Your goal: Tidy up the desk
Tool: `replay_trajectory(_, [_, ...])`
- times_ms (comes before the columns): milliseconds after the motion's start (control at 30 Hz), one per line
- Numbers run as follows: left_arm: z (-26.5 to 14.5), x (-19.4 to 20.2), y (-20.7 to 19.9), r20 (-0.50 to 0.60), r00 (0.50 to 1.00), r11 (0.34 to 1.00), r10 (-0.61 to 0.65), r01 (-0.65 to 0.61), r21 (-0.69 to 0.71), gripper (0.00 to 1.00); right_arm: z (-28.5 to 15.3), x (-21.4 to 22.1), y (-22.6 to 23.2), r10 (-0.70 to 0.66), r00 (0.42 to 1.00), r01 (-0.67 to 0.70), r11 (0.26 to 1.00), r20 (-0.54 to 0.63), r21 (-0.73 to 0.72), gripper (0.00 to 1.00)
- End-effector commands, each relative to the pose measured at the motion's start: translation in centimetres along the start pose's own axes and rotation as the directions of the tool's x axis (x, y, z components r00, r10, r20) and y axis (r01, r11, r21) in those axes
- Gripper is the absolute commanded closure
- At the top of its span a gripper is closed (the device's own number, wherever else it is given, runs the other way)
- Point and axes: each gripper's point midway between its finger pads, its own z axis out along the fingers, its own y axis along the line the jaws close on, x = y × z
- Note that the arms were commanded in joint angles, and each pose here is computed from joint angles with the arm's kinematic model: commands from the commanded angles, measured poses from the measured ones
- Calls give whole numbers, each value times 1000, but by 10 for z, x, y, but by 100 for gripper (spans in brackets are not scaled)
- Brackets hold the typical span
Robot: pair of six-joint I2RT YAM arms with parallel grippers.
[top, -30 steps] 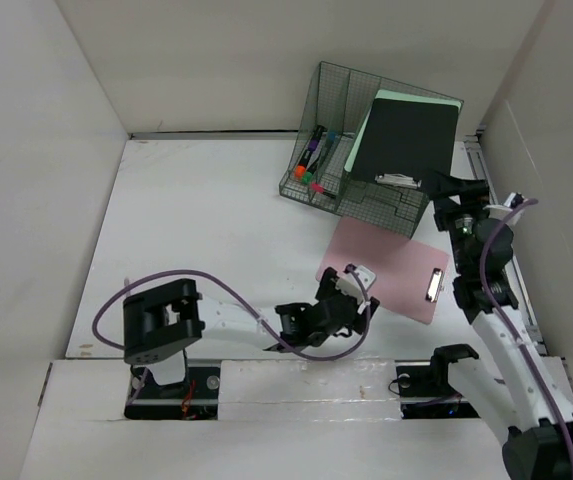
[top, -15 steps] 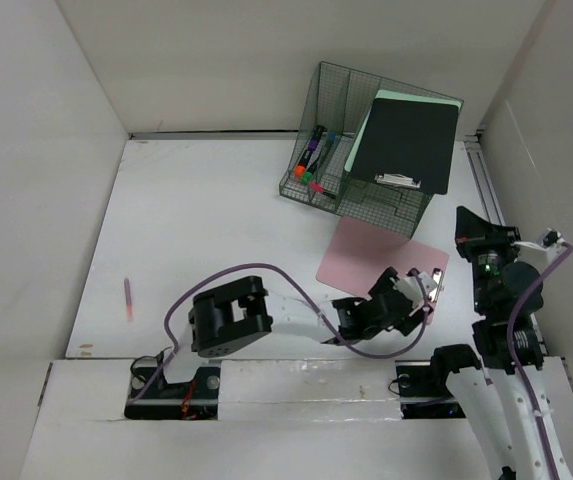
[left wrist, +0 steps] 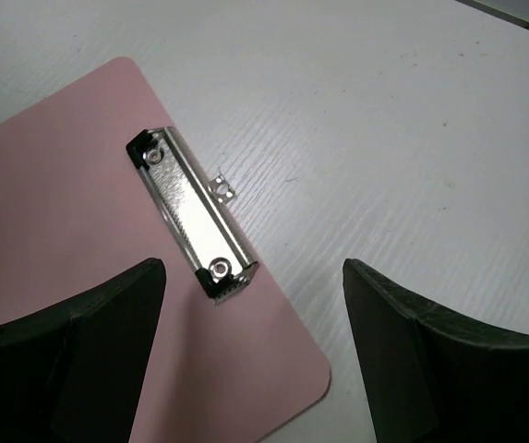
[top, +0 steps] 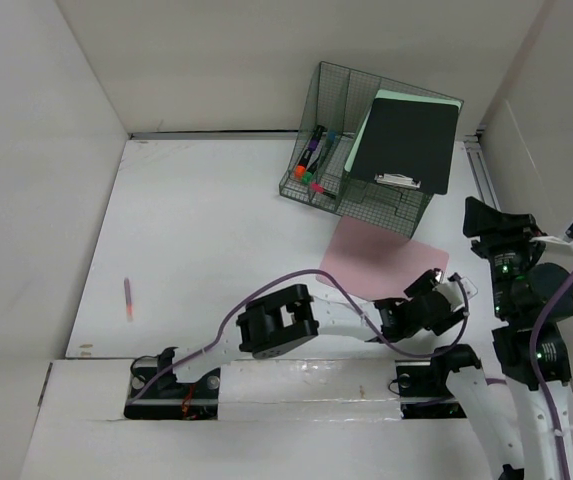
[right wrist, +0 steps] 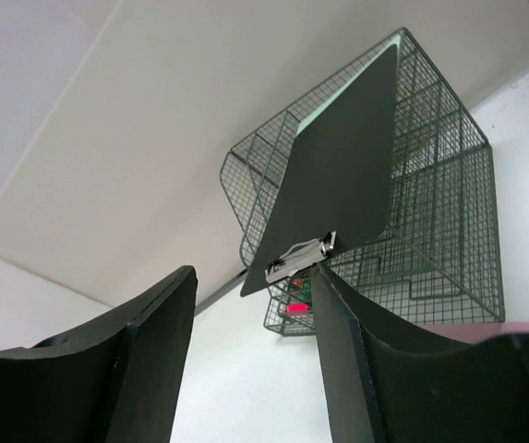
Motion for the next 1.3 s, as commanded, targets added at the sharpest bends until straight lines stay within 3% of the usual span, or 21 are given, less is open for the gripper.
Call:
replay_trajectory(0, [9,-28,-10,48,999,1000,13,-15,21,26,-11,-13,16,-58,998,57,997,-3,-47,42])
replay_trajectory(167, [20,-19,-16,20,1000,998,-20,18,64,30,-20,-23,27,-78,997,78,993,11,-84,42])
replay_trajectory(267, [29,-9,-1,-40,996,989,-82,87,119,42,-21,-24,29,-80,997,81,992,15,-94,42])
replay_trajectory(500, [24,29,13,-189,968,961,-164,199,190,84,-20,-23,33,-79,997,80,990,12,-113,42])
replay_trajectory(600, [5,46,11,-233,957,950,-175,226,217,93,-18,-22,34,-75,997,76,990,11,-120,42])
replay_trajectory(667, [-8,34,12,-211,957,943,-198,245,227,99,-16,-20,34,-73,997,73,990,6,-122,42])
replay_trajectory(700, [-17,56,16,-250,949,945,-193,248,212,100,-15,-19,34,-74,997,73,990,3,-123,42])
replay_trajectory(800, [-40,70,28,-280,938,951,-204,258,172,100,-13,-17,36,-65,998,64,988,0,-138,42])
replay_trajectory(867, [-54,63,43,-250,942,959,-225,260,115,100,-11,-13,34,-58,998,56,989,-7,-134,42])
replay_trajectory(933, [-79,94,60,-291,929,966,-231,254,45,100,-9,-9,36,-53,998,49,987,-18,-150,42])
replay_trajectory(967, [-81,82,62,-266,933,964,-243,263,41,100,-8,-8,34,-50,999,46,988,-23,-146,42])
replay_trajectory(1000, [-93,101,69,-296,924,967,-241,256,12,100,-7,-5,37,-45,998,39,986,-33,-160,42])
replay_trajectory(1267, [-146,129,113,-295,919,962,-263,225,-157,100,4,19,34,-44,994,23,982,-105,-186,42])
